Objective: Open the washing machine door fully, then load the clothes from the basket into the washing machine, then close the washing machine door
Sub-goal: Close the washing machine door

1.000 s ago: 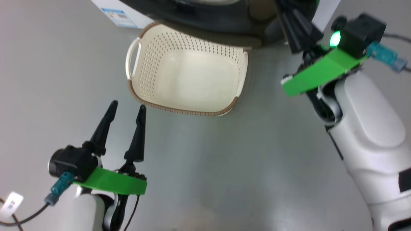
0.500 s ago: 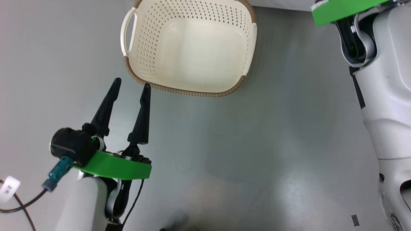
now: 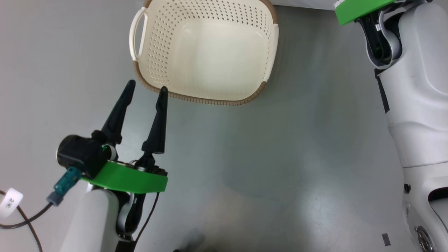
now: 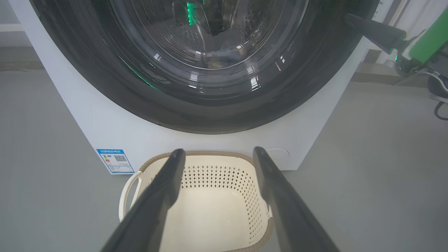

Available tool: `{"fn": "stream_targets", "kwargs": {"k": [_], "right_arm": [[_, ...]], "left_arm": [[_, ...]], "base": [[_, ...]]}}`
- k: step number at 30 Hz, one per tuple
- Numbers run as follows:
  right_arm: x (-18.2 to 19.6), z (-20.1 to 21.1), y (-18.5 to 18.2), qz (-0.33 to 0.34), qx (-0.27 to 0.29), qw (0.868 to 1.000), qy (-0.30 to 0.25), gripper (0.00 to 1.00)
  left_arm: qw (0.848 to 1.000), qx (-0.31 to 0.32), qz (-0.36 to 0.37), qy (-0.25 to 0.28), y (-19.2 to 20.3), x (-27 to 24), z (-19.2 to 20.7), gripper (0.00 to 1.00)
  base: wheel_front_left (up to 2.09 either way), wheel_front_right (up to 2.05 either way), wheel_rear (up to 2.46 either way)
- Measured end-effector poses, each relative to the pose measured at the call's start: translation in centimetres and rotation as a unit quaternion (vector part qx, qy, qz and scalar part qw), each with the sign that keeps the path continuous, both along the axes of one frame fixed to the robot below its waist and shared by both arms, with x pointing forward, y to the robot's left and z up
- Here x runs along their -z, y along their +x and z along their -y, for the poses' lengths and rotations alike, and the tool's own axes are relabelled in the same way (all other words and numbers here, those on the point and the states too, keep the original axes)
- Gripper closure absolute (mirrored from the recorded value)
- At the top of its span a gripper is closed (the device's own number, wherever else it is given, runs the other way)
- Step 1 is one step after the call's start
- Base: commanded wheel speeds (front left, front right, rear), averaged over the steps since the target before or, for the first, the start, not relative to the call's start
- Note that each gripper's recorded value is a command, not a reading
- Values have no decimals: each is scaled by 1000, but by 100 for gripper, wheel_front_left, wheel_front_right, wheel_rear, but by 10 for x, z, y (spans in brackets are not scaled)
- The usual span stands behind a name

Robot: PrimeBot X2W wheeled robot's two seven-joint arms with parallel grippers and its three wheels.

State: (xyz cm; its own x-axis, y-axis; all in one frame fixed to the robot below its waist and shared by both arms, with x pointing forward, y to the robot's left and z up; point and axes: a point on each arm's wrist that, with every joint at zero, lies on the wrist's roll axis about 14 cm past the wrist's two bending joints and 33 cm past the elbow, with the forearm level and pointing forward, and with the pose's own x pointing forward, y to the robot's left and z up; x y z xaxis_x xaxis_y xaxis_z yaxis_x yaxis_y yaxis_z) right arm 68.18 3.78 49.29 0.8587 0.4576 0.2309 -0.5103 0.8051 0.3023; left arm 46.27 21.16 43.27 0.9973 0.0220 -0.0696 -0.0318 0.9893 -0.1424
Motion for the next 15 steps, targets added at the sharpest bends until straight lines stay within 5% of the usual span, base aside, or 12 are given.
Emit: {"fn": "stream_targets", "kwargs": {"k": [15], "right_arm": [[-19,2,-15,17,-13,1000,-17,100]], "left_arm": [[1000,3,19,-2,3,-13,3,0]], "base": [[0,0,0]]}}
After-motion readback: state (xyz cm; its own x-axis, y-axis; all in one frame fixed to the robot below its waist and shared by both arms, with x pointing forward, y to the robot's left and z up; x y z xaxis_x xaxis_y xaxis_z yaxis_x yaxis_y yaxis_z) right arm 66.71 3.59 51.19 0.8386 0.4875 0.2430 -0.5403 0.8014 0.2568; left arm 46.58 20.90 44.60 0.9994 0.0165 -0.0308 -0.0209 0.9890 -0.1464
